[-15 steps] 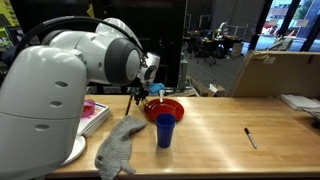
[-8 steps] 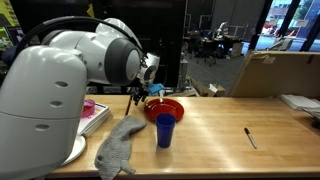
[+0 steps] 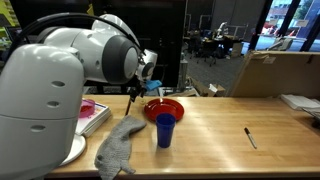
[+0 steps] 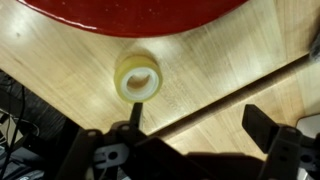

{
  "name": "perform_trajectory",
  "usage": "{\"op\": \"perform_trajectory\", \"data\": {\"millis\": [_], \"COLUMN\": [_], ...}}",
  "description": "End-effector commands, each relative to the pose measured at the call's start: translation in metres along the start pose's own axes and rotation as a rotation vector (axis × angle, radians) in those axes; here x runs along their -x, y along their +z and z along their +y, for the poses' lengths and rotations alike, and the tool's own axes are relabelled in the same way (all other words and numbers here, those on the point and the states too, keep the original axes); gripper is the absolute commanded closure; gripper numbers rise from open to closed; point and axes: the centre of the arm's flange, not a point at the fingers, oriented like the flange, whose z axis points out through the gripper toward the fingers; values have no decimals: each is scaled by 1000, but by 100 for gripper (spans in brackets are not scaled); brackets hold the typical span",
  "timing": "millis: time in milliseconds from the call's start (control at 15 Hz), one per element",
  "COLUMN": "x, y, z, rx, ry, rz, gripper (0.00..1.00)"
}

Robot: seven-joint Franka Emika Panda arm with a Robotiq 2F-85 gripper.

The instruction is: Move the cup to the right then place the tape on the plate

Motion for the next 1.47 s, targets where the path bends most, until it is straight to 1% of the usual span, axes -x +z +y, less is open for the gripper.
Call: {"op": "perform_trajectory", "data": {"millis": [0, 267, 533, 1067, 1200, 1400], "x": [-2, 2, 7, 7, 1, -6], "y": [-20, -25, -15, 1, 2, 3], "z": [-13, -14, -11, -16, -17, -18], "rx": [16, 27, 63, 68, 98, 140], "ry": [3, 10, 19, 39, 68, 91], "rz": [4, 6, -10, -1, 19, 18], "gripper": [0, 0, 0, 0, 0, 0]}}
